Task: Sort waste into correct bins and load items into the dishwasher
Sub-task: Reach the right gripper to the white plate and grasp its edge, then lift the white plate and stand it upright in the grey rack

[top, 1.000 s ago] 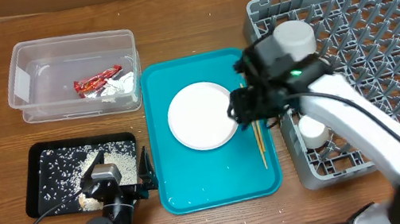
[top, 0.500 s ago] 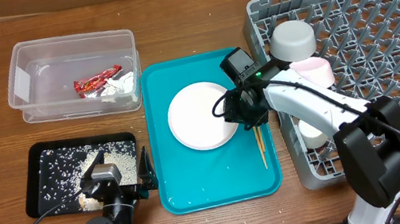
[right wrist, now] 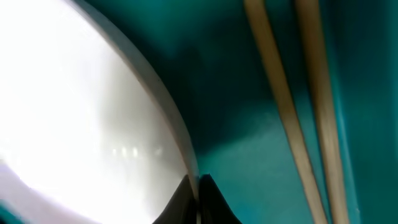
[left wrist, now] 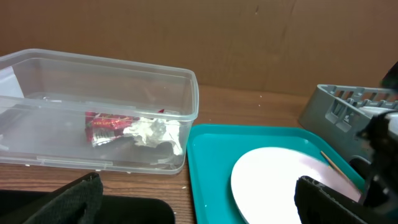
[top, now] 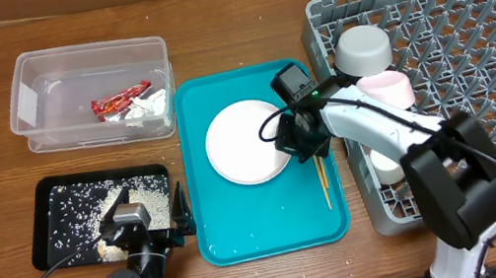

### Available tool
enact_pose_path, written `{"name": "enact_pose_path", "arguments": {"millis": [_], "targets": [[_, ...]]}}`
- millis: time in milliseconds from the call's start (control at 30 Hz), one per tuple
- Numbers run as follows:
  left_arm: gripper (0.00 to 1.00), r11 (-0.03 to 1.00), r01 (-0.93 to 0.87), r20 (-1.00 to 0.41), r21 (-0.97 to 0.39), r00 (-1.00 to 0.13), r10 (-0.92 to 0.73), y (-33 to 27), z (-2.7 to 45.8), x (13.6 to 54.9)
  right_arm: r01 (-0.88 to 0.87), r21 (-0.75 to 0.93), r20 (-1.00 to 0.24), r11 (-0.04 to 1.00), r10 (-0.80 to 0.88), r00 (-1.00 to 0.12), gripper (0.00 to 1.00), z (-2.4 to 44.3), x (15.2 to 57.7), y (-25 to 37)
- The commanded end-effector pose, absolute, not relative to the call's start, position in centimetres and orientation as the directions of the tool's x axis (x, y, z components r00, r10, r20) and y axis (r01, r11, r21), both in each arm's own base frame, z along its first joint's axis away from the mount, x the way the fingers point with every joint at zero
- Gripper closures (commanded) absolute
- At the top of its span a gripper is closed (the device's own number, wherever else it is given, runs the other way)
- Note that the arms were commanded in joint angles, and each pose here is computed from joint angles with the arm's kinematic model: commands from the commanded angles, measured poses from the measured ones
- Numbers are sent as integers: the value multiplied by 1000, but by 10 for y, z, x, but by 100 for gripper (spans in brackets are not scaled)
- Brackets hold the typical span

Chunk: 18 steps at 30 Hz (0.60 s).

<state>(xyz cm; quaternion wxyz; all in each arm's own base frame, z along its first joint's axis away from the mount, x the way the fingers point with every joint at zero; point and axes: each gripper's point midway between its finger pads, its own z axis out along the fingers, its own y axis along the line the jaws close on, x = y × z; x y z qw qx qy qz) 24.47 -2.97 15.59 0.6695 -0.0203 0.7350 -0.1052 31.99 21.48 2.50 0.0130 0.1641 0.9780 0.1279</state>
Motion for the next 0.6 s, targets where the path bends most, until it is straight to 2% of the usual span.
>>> {"name": "enact_pose_path", "arguments": {"millis": [0, 133, 200, 267, 333, 433, 567], "targets": [[0, 976, 113, -979, -188, -99, -177, -30, 156, 244, 189, 325, -207, 927, 264, -942, 96, 97, 345, 206], [0, 976, 113, -979, -188, -99, -177, -30, 156, 244, 126, 248, -495, 961, 238, -836, 96, 174, 367, 158], [0, 976, 113, -979, -188, -99, -177, -30, 156, 244, 169, 176, -624, 970, 243, -743, 96, 211, 372, 123], [0, 976, 113, -979, -188, -99, -177, -30, 156, 244, 295, 89, -740, 951, 261, -620, 96, 246, 372, 76], [0, 976, 113, -979, -188, -99, -177, -30, 156, 244, 456, 23, -831, 890, 270, -486, 96, 279, 366, 26], [0, 976, 113, -979, -188, -99, -177, -30, 156, 244, 650, -52, -899, 758, 248, -361, 96, 306, 351, -33], [0, 976, 113, -979, -188, -99, -177, -30, 156, 244, 809, -134, -928, 572, 214, -306, 96, 313, 338, -91]]}}
